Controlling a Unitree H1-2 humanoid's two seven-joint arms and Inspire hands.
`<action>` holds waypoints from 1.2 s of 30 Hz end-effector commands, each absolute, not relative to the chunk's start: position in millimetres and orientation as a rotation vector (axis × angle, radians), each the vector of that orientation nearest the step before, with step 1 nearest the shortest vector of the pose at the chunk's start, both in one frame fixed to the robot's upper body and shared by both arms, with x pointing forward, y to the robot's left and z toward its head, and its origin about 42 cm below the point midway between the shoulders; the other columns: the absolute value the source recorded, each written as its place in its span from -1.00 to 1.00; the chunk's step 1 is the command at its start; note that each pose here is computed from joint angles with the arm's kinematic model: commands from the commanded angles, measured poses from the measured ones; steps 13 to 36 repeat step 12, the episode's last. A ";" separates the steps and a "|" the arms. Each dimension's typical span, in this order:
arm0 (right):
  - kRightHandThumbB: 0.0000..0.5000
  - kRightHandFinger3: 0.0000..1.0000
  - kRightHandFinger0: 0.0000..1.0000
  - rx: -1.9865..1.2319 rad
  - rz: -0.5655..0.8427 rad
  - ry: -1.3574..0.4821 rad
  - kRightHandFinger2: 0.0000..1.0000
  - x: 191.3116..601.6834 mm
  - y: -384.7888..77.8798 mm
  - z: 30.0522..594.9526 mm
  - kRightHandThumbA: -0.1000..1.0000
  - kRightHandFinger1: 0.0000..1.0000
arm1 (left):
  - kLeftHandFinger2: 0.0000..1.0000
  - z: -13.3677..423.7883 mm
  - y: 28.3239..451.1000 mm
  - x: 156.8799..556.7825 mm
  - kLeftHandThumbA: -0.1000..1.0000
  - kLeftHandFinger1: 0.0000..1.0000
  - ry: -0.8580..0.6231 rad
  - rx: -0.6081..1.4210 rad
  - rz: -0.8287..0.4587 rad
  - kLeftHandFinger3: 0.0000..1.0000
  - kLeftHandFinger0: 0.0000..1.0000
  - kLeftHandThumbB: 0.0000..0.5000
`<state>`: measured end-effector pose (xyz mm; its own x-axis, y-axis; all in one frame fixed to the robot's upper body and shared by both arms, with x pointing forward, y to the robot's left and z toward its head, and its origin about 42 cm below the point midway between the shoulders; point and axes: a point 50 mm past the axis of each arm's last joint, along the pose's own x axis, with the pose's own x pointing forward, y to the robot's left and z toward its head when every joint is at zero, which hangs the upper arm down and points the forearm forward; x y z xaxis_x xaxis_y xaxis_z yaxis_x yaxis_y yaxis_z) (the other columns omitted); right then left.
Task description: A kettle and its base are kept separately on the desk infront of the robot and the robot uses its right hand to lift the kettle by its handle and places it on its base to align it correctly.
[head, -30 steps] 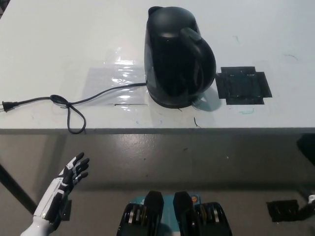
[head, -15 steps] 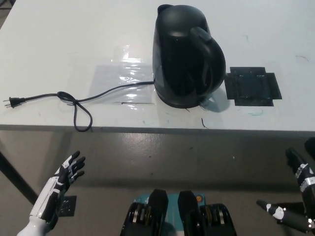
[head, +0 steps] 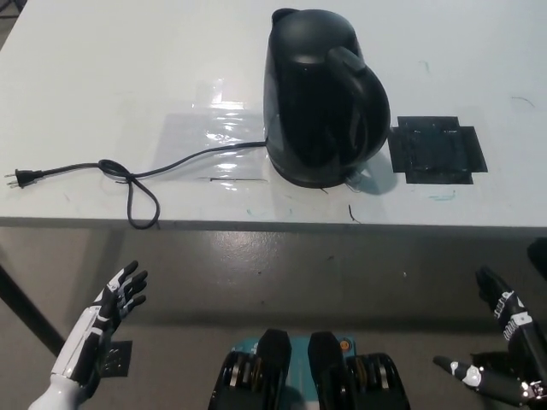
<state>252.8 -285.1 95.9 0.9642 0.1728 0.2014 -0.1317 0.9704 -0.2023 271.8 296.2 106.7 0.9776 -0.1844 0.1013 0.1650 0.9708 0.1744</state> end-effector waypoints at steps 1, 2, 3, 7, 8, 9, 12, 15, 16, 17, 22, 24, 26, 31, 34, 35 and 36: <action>0.44 1.00 1.00 -0.161 0.164 -0.233 1.00 258.2 -287.9 100.7 1.00 1.00 | 1.00 117.9 299.1 273.5 0.97 1.00 -0.178 0.178 -0.184 1.00 1.00 -0.26; 0.43 1.00 1.00 -0.161 0.164 -0.232 1.00 257.9 -288.0 100.6 1.00 1.00 | 1.00 117.9 298.9 273.0 0.97 1.00 -0.179 0.179 -0.184 1.00 1.00 -0.26; 0.42 1.00 1.00 -0.162 0.163 -0.231 1.00 257.8 -288.2 100.6 1.00 1.00 | 1.00 117.9 298.8 272.8 0.97 1.00 -0.179 0.180 -0.185 1.00 1.00 -0.28; 0.41 1.00 1.00 -0.154 0.160 -0.223 1.00 254.4 -288.5 98.6 1.00 1.00 | 1.00 114.5 298.8 266.8 0.97 1.00 -0.166 0.180 -0.184 1.00 1.00 -0.25; 0.38 1.00 1.00 -0.152 0.161 -0.221 1.00 252.8 -288.9 98.0 1.00 1.00 | 1.00 112.8 298.2 264.0 0.97 1.00 -0.161 0.177 -0.183 1.00 1.00 -0.25; 0.38 1.00 1.00 -0.151 0.162 -0.220 1.00 251.9 -289.3 97.7 1.00 1.00 | 1.00 111.7 297.8 262.2 0.97 1.00 -0.159 0.175 -0.183 1.00 1.00 -0.25; 0.36 1.00 1.00 -0.148 0.163 -0.223 1.00 252.7 -288.4 98.1 1.00 1.00 | 1.00 110.7 297.6 260.1 0.96 1.00 -0.157 0.173 -0.179 1.00 1.00 -0.21; 0.36 1.00 1.00 -0.148 0.163 -0.223 1.00 252.7 -288.4 98.1 1.00 1.00 | 1.00 110.7 297.6 260.1 0.96 1.00 -0.157 0.173 -0.179 1.00 1.00 -0.21; 0.36 1.00 1.00 -0.148 0.163 -0.223 1.00 252.7 -288.4 98.1 1.00 1.00 | 1.00 110.7 297.6 260.1 0.96 1.00 -0.157 0.173 -0.179 1.00 1.00 -0.21; 0.36 1.00 1.00 -0.148 0.163 -0.223 1.00 252.7 -288.4 98.1 1.00 1.00 | 1.00 110.7 297.6 260.1 0.96 1.00 -0.157 0.173 -0.179 1.00 1.00 -0.21; 0.36 1.00 1.00 -0.148 0.163 -0.223 1.00 252.7 -288.4 98.1 1.00 1.00 | 1.00 110.7 297.6 260.1 0.96 1.00 -0.157 0.173 -0.179 1.00 1.00 -0.21; 0.36 1.00 1.00 -0.148 0.163 -0.223 1.00 252.7 -288.4 98.1 1.00 1.00 | 1.00 110.7 297.6 260.1 0.96 1.00 -0.157 0.173 -0.179 1.00 1.00 -0.21; 0.36 1.00 1.00 -0.148 0.163 -0.223 1.00 252.7 -288.4 98.1 1.00 1.00 | 1.00 110.7 297.6 260.1 0.96 1.00 -0.157 0.173 -0.179 1.00 1.00 -0.21; 0.36 1.00 1.00 -0.148 0.163 -0.223 1.00 252.7 -288.4 98.1 1.00 1.00 | 1.00 110.7 297.6 260.1 0.96 1.00 -0.157 0.173 -0.179 1.00 1.00 -0.21; 0.36 1.00 1.00 -0.148 0.163 -0.223 1.00 252.7 -288.4 98.1 1.00 1.00 | 1.00 110.7 297.6 260.1 0.96 1.00 -0.157 0.173 -0.179 1.00 1.00 -0.21; 0.36 1.00 1.00 -0.148 0.163 -0.223 1.00 252.7 -288.4 98.1 1.00 1.00 | 1.00 110.7 297.6 260.1 0.96 1.00 -0.157 0.173 -0.179 1.00 1.00 -0.21; 0.36 1.00 1.00 -0.148 0.163 -0.223 1.00 252.7 -288.4 98.1 1.00 1.00 | 1.00 110.7 297.6 260.1 0.96 1.00 -0.157 0.173 -0.179 1.00 1.00 -0.21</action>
